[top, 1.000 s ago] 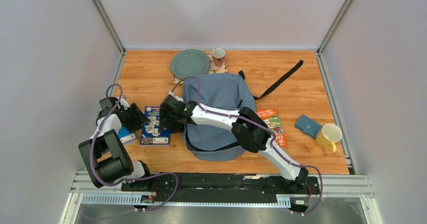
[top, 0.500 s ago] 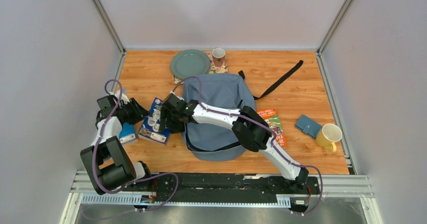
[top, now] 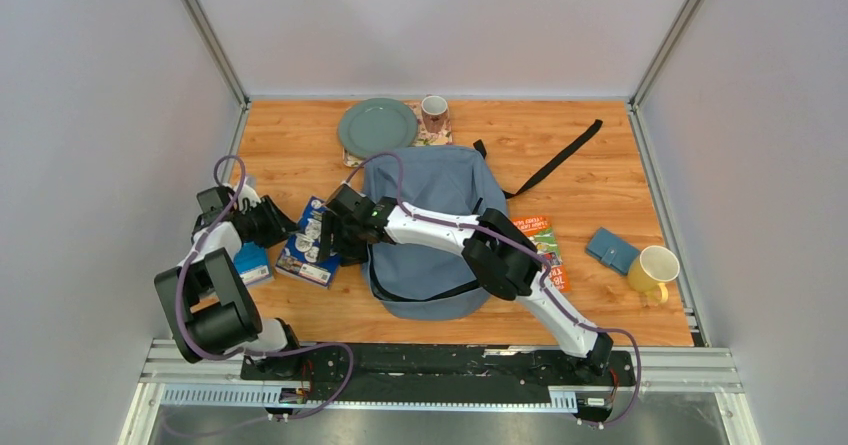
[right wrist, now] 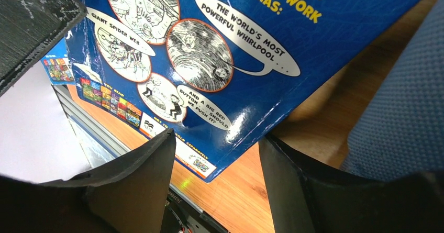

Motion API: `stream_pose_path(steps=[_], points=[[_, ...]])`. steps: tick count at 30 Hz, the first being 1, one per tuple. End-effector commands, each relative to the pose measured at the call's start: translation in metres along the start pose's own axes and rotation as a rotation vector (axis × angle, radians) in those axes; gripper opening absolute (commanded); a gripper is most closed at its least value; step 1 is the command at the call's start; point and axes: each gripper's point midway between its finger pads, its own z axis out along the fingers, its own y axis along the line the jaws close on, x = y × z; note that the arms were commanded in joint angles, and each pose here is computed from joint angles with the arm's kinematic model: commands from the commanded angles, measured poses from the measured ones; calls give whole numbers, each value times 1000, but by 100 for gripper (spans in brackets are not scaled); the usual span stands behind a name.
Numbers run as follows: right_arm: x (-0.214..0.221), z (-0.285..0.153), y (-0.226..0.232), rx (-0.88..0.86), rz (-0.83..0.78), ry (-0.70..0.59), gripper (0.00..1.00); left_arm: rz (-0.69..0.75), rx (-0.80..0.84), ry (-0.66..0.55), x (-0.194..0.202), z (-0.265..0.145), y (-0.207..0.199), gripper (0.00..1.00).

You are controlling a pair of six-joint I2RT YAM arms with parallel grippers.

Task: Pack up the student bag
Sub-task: Pick up the book from the center of the board.

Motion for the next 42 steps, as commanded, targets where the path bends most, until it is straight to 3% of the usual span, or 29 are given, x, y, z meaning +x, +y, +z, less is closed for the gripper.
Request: stream_pose_path(steps=[1,3,7,13,21,26,33,42], points=[[-1,7,-5,-6,5,-8,66,-59,125,199,45,-2,-31,39],[-1,6,-5,-9,6,-6,66,-49,119,219,47,-2,-32,48],[0,7,-3,-15,4,-5,66,-39,45,227,49,-4,-21,55],[-1,6,-2,-19,12,-5,66,-18,-72,234,50,-5,-3,57],[1,6,-4,-18,15,3,65,25,-58,88,31,-5,-9,63],[1,7,-1,-28,13,10,66,51,-149,27,20,-11,3,69],[3,8,-4,-25,10,16,65,40,-179,16,17,-10,8,70],[3,9,-3,-28,5,17,65,67,-239,-119,2,-16,16,71]])
